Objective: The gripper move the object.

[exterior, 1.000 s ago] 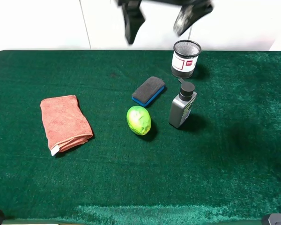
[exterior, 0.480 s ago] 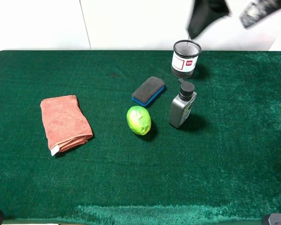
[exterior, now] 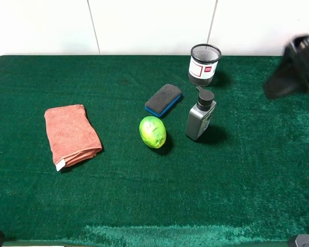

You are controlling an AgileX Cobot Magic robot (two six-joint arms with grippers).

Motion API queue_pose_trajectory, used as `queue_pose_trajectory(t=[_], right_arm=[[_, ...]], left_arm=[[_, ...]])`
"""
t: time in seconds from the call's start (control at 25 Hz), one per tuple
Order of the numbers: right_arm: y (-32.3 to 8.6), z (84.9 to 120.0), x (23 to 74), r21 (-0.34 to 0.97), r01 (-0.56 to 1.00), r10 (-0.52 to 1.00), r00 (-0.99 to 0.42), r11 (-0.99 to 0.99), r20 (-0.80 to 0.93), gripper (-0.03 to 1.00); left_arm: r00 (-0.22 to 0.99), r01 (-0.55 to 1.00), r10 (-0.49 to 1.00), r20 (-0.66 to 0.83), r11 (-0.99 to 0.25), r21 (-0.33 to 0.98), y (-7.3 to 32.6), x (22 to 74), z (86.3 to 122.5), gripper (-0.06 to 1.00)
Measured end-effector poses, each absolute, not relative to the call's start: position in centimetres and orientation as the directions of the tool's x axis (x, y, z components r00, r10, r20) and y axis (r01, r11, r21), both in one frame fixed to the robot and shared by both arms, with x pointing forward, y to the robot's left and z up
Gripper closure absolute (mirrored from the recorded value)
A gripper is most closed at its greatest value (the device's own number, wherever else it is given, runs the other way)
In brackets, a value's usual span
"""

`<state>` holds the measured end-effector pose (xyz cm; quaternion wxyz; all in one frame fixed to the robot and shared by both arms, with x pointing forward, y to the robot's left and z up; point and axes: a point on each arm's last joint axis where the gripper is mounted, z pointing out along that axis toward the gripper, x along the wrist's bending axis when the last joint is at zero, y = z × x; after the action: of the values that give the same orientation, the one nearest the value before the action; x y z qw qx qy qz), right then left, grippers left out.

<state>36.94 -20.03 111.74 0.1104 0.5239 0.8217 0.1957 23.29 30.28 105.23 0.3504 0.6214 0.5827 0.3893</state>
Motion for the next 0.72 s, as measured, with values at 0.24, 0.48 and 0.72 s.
queue_pose_trajectory(t=[0.24,0.48,0.72], right_arm=[[-21.6,110.7,35.0,0.445,0.819,0.908,-0.418,0.362,0.031,0.27],[-22.6,110.4,33.8,0.467,0.817,0.913,-0.405,0.339,0.045,0.27],[-24.4,110.5,32.3,0.524,0.806,0.930,-0.361,0.274,0.069,0.27]], left_arm=[[0.018,0.451,0.997,0.075,-0.075,0.889,30.3,23.3,105.2,-0.05],[0.018,0.451,0.997,0.075,-0.075,0.889,30.3,23.3,105.2,-0.05],[0.018,0.451,0.997,0.075,-0.075,0.889,30.3,23.3,105.2,-0.05]])
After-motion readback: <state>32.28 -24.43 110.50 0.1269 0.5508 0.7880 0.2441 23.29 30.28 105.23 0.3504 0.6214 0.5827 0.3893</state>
